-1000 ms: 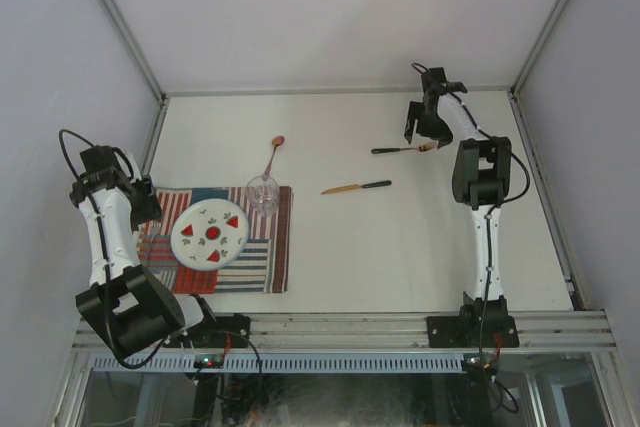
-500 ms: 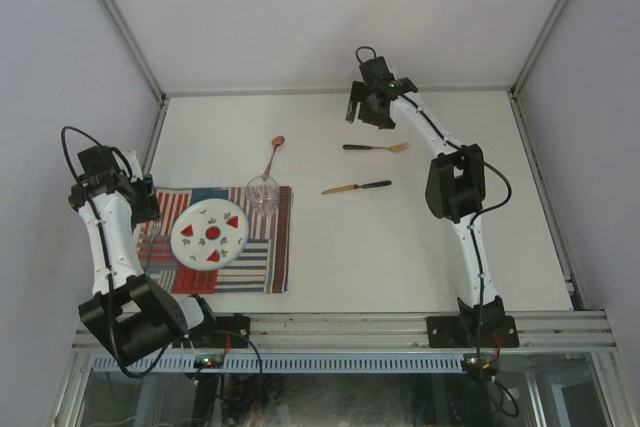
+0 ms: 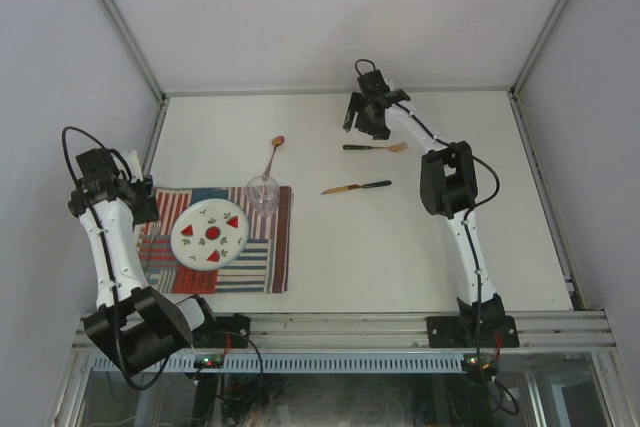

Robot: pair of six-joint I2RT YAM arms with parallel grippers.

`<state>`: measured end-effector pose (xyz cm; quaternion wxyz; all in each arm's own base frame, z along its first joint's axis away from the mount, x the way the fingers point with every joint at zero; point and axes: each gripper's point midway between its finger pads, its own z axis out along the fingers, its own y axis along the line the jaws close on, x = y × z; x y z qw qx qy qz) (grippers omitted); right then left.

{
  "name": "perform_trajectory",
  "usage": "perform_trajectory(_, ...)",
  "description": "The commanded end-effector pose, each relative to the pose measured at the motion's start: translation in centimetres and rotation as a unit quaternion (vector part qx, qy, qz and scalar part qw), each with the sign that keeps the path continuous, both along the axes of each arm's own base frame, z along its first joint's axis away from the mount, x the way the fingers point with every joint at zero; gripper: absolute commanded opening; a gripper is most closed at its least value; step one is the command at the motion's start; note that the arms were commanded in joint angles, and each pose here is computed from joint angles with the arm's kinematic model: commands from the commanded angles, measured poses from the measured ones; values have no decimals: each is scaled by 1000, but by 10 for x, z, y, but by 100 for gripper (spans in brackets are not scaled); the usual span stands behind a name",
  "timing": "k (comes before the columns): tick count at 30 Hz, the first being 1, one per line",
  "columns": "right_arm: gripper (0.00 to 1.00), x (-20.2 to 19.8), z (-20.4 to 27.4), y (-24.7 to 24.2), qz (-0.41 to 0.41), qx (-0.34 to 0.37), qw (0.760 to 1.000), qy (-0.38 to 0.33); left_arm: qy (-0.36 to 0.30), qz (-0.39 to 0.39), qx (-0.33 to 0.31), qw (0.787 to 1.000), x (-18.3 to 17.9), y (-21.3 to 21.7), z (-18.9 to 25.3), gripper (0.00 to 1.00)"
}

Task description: Set the dinner table for one person

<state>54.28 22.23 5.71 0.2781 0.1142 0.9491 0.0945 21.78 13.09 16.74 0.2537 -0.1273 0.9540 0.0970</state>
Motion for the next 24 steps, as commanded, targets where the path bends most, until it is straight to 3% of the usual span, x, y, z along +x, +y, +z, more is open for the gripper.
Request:
perform_trajectory(1, 80, 26, 26, 32, 15, 54, 997, -60, -7, -9, 0, 1000, 4, -2, 0, 58)
perform_trajectory(9, 75, 18, 0, 53, 21, 104, 994, -27, -6, -5, 9, 1000, -1, -1, 3, 58)
perform_trajectory(13, 68, -15, -4, 67, 53, 93, 994, 0, -8, -6, 10, 1000, -1, -1, 4, 58)
perform_trajectory(24, 68, -98, 13, 43, 78, 32, 996, 22, -7, -12, 3, 1000, -4, -5, -2, 58)
